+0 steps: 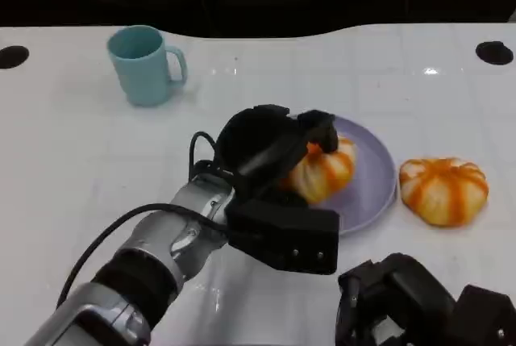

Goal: Grasp the bread from the table and place it into the plate.

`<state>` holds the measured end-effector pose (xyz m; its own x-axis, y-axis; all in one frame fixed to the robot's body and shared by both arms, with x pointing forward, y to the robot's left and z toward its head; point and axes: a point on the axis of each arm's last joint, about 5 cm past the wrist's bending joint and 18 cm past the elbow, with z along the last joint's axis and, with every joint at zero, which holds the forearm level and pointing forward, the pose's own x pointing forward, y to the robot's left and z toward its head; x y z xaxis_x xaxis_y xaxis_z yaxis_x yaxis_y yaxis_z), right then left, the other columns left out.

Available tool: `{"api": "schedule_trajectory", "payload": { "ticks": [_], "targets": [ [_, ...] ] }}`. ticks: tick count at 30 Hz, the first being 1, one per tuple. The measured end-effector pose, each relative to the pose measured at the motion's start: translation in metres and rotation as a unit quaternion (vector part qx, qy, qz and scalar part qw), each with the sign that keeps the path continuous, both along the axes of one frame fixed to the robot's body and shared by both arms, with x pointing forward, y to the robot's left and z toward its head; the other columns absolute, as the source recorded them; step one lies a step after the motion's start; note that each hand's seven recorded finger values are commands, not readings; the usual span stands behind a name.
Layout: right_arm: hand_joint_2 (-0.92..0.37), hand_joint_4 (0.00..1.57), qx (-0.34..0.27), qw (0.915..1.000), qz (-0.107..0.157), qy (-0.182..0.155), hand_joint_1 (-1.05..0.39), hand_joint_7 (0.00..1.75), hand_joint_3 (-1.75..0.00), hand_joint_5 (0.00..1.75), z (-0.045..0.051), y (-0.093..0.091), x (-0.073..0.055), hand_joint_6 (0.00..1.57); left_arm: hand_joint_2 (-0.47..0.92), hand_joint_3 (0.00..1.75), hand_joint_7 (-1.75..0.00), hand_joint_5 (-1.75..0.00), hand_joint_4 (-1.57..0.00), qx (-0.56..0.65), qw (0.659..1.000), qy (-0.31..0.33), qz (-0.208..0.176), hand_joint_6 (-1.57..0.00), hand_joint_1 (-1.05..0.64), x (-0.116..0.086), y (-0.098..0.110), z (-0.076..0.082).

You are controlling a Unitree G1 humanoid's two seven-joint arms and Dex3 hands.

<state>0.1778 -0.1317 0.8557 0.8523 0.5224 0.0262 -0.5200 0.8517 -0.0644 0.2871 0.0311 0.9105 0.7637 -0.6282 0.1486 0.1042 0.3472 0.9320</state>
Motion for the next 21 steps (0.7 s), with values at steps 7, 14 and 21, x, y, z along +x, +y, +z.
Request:
{"api": "schedule_trajectory", "payload": {
  "ticks": [7, 14, 21],
  "targets": [
    [-0.13, 1.54, -0.001, 1.0000, 0.001, 0.000, -1.05, 1.06, -1.38, 1.31, 0.0000, 0.001, 0.000, 1.57, 0.92, 0.20, 0.00, -0.46, -0.35, 0.049, 0.999, 0.016, -0.009, -0.33, -0.63, 0.002, 0.002, 0.002],
    [-0.13, 1.55, 0.000, 1.0000, 0.001, -0.001, -1.05, 1.07, -1.37, 1.31, 0.0002, 0.001, 0.000, 1.57, 0.92, 0.20, -0.01, -0.39, -0.31, 0.073, 0.997, 0.022, -0.005, -0.30, -0.66, 0.004, 0.004, 0.011],
    [-0.12, 1.55, 0.000, 1.0000, 0.001, -0.003, -1.05, 1.08, -1.38, 1.31, 0.0007, 0.000, 0.001, 1.57, 0.92, 0.20, 0.00, -0.38, -0.34, 0.065, 0.998, 0.018, -0.007, -0.27, -0.63, 0.002, 0.009, 0.012]
  ]
}}
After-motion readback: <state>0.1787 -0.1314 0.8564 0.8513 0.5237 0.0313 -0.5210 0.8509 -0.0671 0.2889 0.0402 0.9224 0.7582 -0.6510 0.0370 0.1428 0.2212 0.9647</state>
